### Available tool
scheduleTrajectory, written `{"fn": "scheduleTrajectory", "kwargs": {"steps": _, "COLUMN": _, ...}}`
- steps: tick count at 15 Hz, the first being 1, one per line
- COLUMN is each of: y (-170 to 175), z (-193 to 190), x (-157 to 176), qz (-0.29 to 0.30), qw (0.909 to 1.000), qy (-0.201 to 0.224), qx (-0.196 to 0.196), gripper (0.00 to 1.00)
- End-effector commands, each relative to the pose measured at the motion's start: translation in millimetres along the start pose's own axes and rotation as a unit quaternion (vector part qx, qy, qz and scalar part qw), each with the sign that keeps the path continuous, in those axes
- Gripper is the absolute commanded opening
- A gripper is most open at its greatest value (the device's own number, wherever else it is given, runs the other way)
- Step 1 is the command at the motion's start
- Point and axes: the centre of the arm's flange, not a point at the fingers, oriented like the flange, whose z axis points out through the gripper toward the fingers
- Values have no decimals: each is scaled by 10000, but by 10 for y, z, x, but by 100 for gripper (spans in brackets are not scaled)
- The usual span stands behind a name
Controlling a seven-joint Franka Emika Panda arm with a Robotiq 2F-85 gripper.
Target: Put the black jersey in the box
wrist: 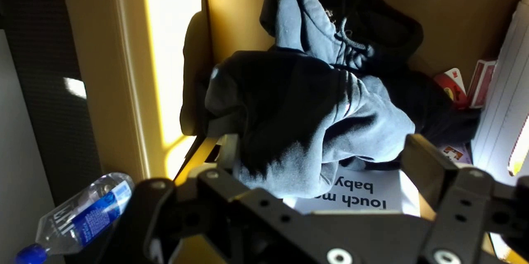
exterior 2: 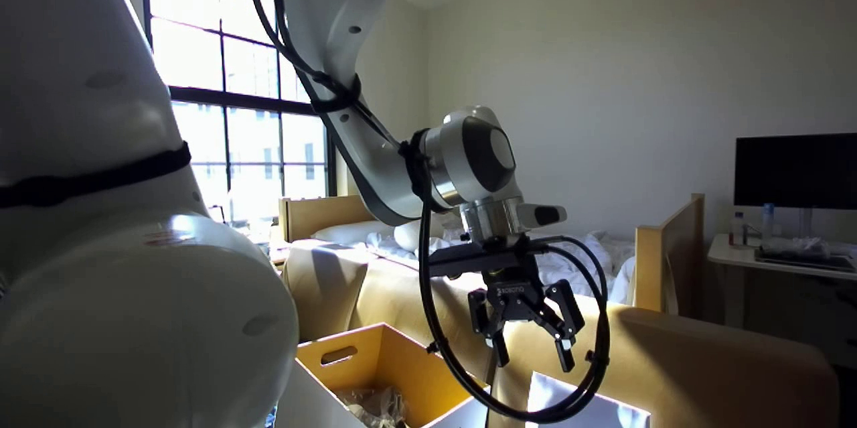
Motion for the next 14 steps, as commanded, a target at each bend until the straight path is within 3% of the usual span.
{"fn": "scheduleTrajectory", "kwargs": {"steps": 1, "y": -137, "z": 873, "x": 199, "qz": 133, "qw": 9996, "qy": -174, "qx": 180, "gripper": 100}}
{"fn": "scheduleTrajectory", "kwargs": {"steps": 6, "y": -287, "z": 1856, "x": 188, "qz": 344, "qw": 9989, "qy": -320, "qx": 34, "gripper": 100}}
{"fn": "scheduleTrajectory", "kwargs": {"steps": 9, "y": -434, "z": 2337, "x": 301, "qz": 394, "qw": 9992, "qy": -95, "qx": -46, "gripper": 100}}
{"fn": "scheduleTrajectory", "kwargs": {"steps": 10, "y": -464, "z": 2427, "x": 362, "qz": 415, "qw": 9991, "qy": -24, "qx": -52, "gripper": 100}}
{"fn": "scheduleTrajectory", "kwargs": {"steps": 11, "y": -304, "z": 1953, "x": 198, "qz": 331, "qw": 9993, "qy": -195, "qx": 12, "gripper": 100}}
{"fn": "scheduleTrajectory", "kwargs": {"steps": 14, "y": -408, "z": 2249, "x": 360, "qz": 320, "qw": 9993, "qy": -190, "qx": -46, "gripper": 100}}
